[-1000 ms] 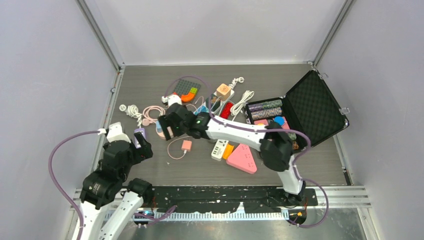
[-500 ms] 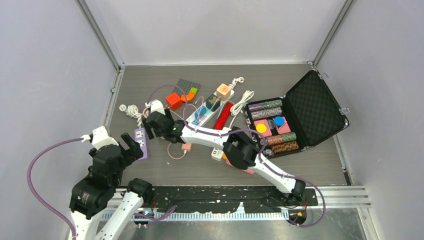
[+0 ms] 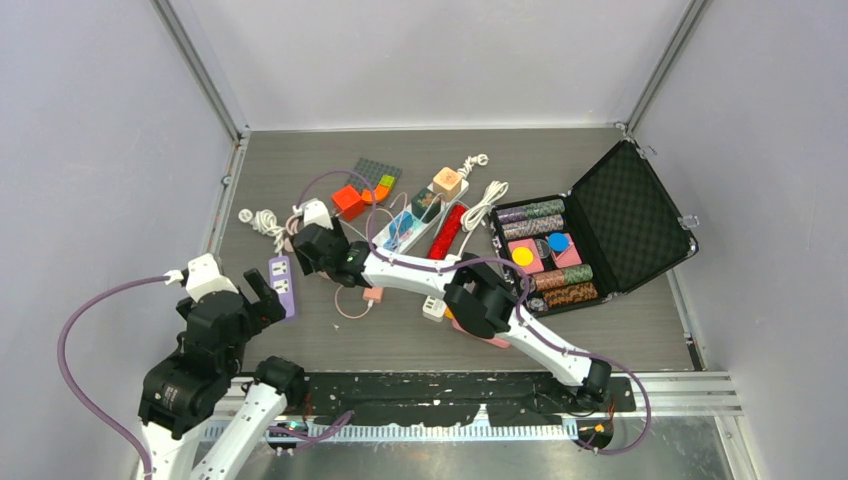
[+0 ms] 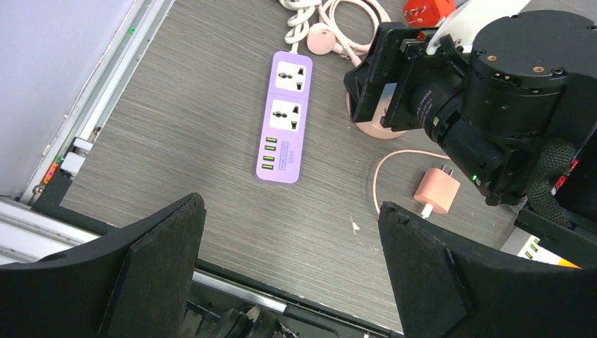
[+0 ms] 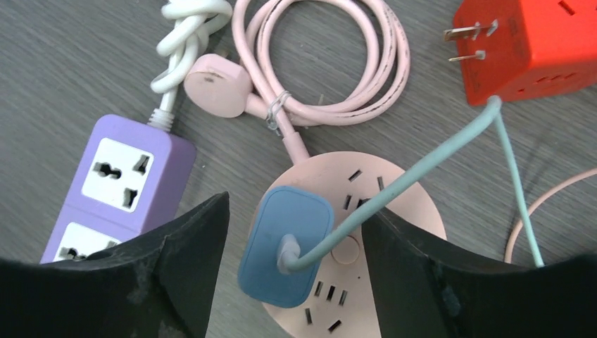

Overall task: Insert the plug
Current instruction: Pick up the plug from the socket.

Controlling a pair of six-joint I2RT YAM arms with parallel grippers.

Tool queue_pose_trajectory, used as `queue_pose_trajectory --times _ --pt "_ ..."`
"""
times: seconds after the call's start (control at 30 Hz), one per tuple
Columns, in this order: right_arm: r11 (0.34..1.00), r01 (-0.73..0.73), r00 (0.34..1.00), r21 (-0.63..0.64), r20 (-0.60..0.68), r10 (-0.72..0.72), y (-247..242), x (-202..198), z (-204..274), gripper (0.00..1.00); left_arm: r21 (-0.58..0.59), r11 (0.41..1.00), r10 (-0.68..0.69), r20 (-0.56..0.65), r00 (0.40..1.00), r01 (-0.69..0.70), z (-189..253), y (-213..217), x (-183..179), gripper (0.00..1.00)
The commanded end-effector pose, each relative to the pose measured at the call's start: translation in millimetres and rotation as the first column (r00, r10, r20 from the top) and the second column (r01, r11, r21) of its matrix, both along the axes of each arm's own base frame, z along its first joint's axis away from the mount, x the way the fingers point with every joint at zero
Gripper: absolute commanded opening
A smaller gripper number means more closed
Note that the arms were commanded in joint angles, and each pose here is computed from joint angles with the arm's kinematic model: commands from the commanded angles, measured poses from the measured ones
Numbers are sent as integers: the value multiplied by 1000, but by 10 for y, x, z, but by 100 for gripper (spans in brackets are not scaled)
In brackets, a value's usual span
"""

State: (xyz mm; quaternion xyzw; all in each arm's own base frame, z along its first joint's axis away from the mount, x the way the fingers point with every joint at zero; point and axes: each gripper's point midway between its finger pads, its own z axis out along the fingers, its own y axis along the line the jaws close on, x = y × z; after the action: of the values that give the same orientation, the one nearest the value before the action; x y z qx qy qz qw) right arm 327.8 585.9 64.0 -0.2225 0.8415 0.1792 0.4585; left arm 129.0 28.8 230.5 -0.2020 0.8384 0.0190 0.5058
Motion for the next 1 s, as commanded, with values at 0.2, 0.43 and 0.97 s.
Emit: queue_pose_trajectory --times 0.2,0.43,0.97 --pt "998 -16 998 60 -53 20 22 -150 264 23 -3 1000 -23 38 999 23 100 -19 10 92" --pt "990 -33 994 134 -101 47 -5 -252 640 5 -70 995 -63 34 997 65 -38 -190 102 92" --pt "948 -265 953 176 -105 285 -559 -784 824 5 -204 973 -102 21 995 104 -422 -559 462 89"
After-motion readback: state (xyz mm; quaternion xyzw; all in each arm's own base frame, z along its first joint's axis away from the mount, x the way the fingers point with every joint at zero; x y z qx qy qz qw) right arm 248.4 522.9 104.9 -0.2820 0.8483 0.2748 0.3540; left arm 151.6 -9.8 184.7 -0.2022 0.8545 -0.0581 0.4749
